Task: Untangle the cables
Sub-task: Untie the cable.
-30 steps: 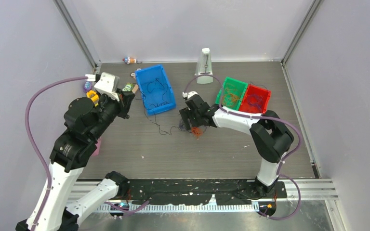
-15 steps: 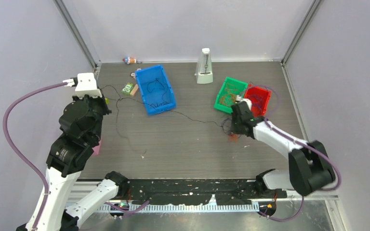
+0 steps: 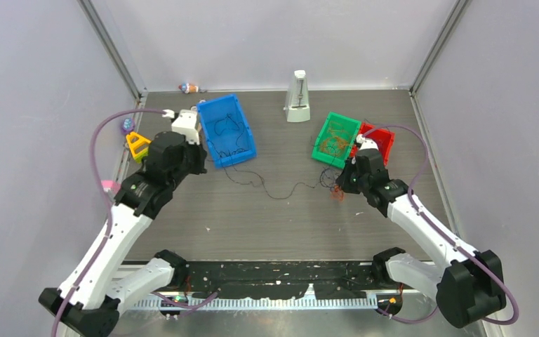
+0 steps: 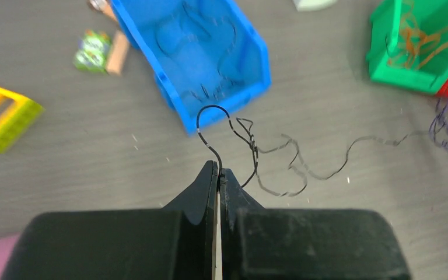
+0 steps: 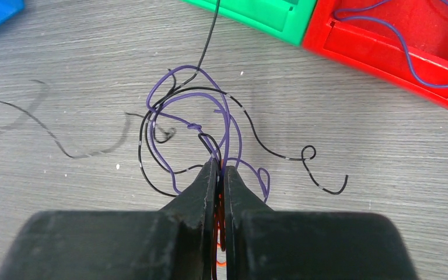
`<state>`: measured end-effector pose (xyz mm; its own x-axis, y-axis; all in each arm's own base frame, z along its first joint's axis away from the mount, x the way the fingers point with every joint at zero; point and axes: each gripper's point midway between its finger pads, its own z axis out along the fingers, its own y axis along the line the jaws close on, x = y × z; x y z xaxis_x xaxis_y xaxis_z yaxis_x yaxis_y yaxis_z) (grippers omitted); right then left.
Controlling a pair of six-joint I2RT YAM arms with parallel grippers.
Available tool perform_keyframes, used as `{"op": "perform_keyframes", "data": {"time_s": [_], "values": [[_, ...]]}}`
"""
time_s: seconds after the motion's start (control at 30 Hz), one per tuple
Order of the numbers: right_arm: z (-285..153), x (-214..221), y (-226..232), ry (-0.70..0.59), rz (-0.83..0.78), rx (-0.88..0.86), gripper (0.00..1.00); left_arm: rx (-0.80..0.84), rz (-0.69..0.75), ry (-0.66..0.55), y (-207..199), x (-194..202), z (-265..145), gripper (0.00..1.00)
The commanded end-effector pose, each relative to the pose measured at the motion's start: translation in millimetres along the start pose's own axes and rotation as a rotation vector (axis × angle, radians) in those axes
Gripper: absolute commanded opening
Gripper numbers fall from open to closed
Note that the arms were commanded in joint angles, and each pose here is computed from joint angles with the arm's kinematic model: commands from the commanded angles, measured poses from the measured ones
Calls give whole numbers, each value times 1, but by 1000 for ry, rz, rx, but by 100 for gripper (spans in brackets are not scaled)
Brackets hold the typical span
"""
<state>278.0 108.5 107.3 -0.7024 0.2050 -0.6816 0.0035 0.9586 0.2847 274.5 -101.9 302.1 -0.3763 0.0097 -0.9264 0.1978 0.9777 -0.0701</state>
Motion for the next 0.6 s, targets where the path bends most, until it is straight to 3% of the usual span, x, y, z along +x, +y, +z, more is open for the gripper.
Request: {"op": "perform_keyframes", "data": {"time_s": [0.0,0.07,0.13,0.2,0.33,0.57], "values": [[-19,-22,14,-75,-22,-72,5,101,-55,91,-22,28,14,4],[-24,-21,20,-69,-29,-106,5,137,-46,142,-29,40,18,21],[-29,-23,25,-69,-35,-131,5,191,-45,190,-39,50,22,54],[-35,-28,28,-79,-42,-144,5,281,-34,208,-58,54,25,69],[-53,-46,37,-118,-57,-170,6,502,94,136,-116,54,29,79],[-90,-72,59,-149,-79,-251,5,779,193,-135,-198,54,40,81]]}}
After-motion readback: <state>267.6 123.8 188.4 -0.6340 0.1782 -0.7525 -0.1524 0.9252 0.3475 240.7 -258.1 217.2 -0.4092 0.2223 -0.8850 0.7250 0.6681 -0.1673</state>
